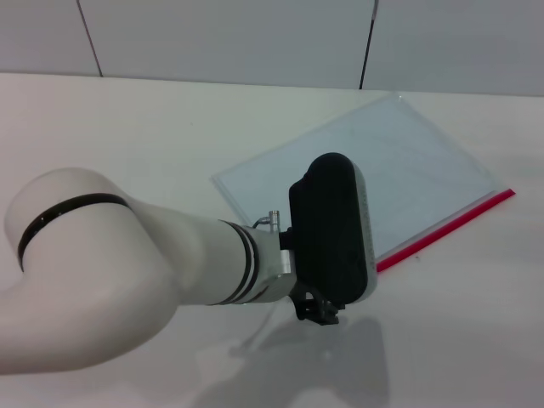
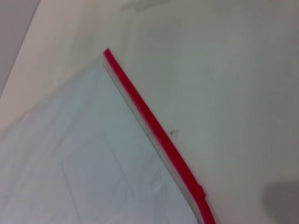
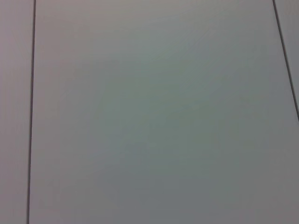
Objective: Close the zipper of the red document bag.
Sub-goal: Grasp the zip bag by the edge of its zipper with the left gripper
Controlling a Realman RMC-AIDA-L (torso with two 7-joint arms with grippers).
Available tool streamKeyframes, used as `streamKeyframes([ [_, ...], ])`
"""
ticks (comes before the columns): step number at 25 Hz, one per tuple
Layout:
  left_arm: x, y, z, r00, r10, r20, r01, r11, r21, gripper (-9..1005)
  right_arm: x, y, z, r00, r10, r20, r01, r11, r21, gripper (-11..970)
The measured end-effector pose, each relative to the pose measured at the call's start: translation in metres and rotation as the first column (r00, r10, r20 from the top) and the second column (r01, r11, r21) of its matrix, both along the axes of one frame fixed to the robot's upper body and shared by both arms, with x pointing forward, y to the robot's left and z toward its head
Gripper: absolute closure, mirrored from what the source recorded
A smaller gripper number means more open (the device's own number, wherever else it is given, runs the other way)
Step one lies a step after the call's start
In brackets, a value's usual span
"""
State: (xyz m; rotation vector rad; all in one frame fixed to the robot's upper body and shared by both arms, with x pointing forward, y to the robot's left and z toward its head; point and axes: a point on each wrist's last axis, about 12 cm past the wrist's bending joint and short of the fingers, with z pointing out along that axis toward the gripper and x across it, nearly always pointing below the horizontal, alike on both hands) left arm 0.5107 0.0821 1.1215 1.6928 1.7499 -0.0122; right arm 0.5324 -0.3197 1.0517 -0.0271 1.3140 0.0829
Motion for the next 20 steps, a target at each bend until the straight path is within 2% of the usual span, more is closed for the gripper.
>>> streamKeyframes([
  [11, 0.012, 0.008, -0.013, 0.999, 0.041, 0.01, -0.041, 0.998, 0.056, 118, 0.0, 0.0, 0.0, 1.0, -0.001, 0.001, 0.001, 1.0, 0.001, 127],
  [20, 0.02, 0.008, -0.019, 0.997, 0.041, 0.065, -0.042, 0.999, 0.024, 146, 0.0, 0.0, 0.0, 1.0, -0.001, 0.001, 0.001, 1.0, 0.001, 127],
])
